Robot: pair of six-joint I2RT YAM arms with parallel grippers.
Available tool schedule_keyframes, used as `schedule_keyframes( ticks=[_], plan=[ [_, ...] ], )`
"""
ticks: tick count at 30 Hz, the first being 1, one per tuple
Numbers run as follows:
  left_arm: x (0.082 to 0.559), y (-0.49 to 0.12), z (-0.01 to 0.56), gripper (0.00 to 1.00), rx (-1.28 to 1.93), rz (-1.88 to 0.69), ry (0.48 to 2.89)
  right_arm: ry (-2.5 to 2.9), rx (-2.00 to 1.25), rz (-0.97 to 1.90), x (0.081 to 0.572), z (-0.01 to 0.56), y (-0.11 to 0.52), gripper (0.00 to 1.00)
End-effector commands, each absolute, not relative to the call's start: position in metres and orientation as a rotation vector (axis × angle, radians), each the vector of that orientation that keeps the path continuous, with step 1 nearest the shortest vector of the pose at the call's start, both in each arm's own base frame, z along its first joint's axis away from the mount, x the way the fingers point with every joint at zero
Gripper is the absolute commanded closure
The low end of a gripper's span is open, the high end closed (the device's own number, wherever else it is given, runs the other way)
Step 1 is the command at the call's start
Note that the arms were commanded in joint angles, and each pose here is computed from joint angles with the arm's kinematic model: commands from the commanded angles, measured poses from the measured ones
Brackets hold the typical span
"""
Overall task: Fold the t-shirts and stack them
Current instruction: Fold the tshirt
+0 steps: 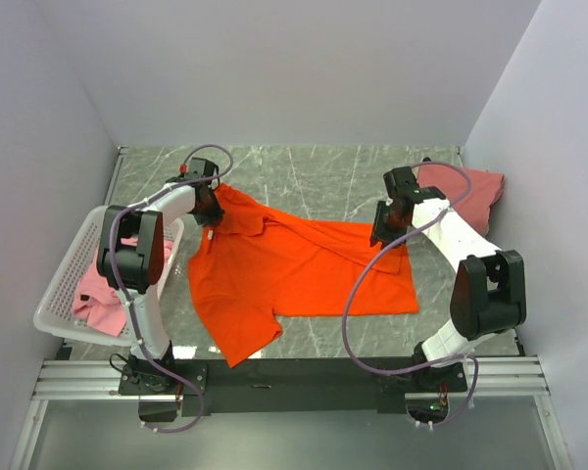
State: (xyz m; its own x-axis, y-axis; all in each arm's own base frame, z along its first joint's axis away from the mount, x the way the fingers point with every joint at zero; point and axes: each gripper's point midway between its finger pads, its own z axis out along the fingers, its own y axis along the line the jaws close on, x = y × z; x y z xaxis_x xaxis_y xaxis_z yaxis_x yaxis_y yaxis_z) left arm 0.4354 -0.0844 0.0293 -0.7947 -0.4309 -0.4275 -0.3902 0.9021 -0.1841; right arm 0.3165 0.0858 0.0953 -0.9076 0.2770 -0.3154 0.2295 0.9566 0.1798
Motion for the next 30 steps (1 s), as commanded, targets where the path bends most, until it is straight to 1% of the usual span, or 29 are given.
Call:
schedule_keyframes(
  ticks=[1,3,6,13,14,20,24,30],
  plan=[
    [0.442,-0.084,0.058,0.76,-0.58,-0.138,2.539,2.723,0.364,0.213,0.317,0.104,0.088,0.6],
    [0.442,-0.084,0.058,0.76,-0.579,-0.143,2.541,2.724,0.36,0.213,0.317,0.103,0.088,0.6],
    [0.44,-0.085,0.058,0.78,-0.576,-0.147,2.541,2.726,0.36,0.21,0.315,0.102,0.087,0.6],
    [0.437,-0.084,0.058,0.99,-0.565,-0.14,2.547,2.725,0.36,0.211,0.313,0.101,0.087,0.6],
    [0.438,-0.084,0.06,0.99,-0.562,-0.143,2.545,2.725,0.36,0.211,0.312,0.101,0.087,0.6],
    [0.438,-0.086,0.081,1.0,-0.56,-0.171,2.515,2.727,0.359,0.205,0.309,0.1,0.085,0.6],
    [0.43,-0.088,0.091,0.99,-0.551,-0.2,2.516,2.741,0.36,0.204,0.309,0.094,0.086,0.6],
    [0.407,-0.089,0.085,0.99,-0.549,-0.216,2.56,2.749,0.356,0.208,0.307,0.09,0.087,0.6]
  ],
)
